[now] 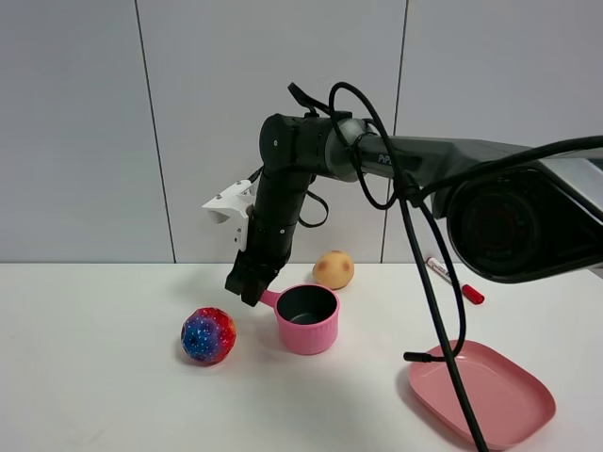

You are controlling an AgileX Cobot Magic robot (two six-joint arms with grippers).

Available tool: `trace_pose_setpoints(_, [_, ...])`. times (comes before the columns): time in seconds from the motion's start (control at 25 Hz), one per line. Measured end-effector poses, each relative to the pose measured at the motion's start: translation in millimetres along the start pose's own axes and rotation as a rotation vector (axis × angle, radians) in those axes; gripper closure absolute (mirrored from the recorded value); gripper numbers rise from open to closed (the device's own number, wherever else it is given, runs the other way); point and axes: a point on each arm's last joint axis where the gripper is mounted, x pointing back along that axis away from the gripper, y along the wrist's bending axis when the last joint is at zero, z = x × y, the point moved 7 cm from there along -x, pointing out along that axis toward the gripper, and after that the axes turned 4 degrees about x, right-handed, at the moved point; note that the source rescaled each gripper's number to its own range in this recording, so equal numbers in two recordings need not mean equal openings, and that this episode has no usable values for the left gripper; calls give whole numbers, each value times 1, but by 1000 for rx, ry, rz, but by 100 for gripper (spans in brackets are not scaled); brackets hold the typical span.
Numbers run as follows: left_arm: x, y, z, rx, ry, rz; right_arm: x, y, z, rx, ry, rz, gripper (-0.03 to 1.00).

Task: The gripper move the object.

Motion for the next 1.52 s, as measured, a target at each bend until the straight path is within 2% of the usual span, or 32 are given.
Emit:
trace_pose_setpoints(0.04, [0,0,0,0,0,0,0,0,0,-8,0,0,87])
trace_pose_setpoints(0.08, [0,0,0,0,0,0,0,0,0,-22,1,2,76])
trace_pose_setpoints(0.2, [0,0,0,0,0,0,0,-1,0,-69,1,5,33])
trace_pose_setpoints(0.24, [0,0,0,0,0,0,0,-1,1,-85,3,7,22])
trace_pose_setpoints(0.36, [0,0,0,0,0,0,4,-3,0,-104,2,20,8])
trace_pose_setpoints(0.48, [0,0,0,0,0,0,20,-8,-5,-103,-10,48,5])
trace_pose_setpoints(0.6, [0,0,0,0,0,0,53,-13,-11,-108,-24,89,4])
trace_pose_setpoints(0.92, [0,0,0,0,0,0,217,-33,-34,-199,-200,359,4])
trace_pose_setpoints(1.12, [0,0,0,0,0,0,326,-17,-40,-183,-340,498,4])
trace_pose_setpoints(1.28, [0,0,0,0,0,0,394,1,-36,-184,-430,594,4])
trace_pose_setpoints(1.44, [0,0,0,0,0,0,443,5,-19,-235,-482,689,4])
trace_pose_setpoints(1.52, [0,0,0,0,0,0,451,7,-13,-259,-484,704,5])
